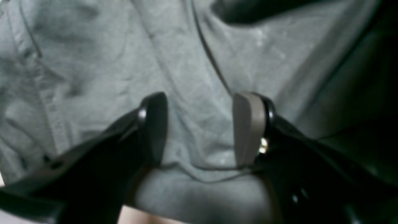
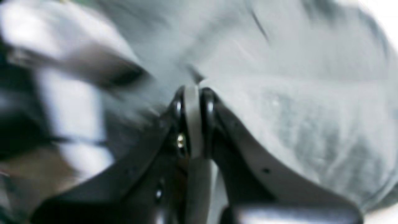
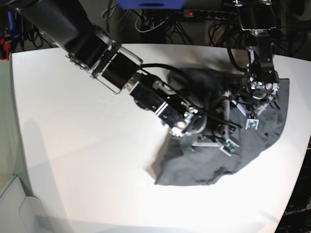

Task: Layout the t-shirt on the table in an organized manner, then fold the t-shirt properly
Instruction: 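Swing the right gripper across toward the left gripper, folding fabric over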

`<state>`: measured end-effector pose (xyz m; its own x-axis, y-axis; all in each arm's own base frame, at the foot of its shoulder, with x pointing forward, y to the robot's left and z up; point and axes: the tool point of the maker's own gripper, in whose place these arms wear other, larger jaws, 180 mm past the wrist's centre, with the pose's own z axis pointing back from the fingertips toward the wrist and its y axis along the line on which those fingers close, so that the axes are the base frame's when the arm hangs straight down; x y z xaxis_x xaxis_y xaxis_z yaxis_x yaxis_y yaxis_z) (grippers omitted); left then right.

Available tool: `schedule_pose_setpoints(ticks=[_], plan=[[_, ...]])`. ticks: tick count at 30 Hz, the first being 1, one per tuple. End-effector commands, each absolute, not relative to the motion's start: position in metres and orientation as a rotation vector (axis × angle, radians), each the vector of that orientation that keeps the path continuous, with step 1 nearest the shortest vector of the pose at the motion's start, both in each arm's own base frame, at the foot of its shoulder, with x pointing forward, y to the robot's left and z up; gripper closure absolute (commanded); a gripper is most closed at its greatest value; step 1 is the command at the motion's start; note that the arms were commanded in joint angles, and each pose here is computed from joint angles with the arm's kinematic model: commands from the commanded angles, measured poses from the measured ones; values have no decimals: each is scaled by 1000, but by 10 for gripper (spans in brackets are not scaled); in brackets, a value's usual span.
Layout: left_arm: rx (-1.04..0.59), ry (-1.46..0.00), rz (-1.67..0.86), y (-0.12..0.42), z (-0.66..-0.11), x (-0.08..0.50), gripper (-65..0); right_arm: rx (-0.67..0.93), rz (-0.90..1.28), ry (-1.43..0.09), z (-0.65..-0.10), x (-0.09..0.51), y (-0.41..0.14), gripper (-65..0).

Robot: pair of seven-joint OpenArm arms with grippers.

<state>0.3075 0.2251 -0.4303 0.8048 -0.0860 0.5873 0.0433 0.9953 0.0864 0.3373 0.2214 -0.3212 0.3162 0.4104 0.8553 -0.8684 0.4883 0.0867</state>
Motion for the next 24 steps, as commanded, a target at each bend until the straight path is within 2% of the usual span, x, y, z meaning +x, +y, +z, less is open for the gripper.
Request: schedule_pose_setpoints(ticks=[1, 8, 18, 21, 24], plan=[[98, -553, -82, 231, -439, 294, -334, 658, 933, -962, -293, 341, 237, 0], [99, -541, -84, 232, -444, 286, -334, 710, 932, -1033, -283, 336, 246, 0], [98, -536, -87, 231, -445, 285, -334, 692, 910, -962, -311, 329, 241, -9], [105, -556, -94, 231, -437, 285, -334, 677, 902, -940, -320, 331, 237, -98], [115, -599, -105, 230, -423, 290, -334, 677, 898, -934, -323, 330, 236, -231]])
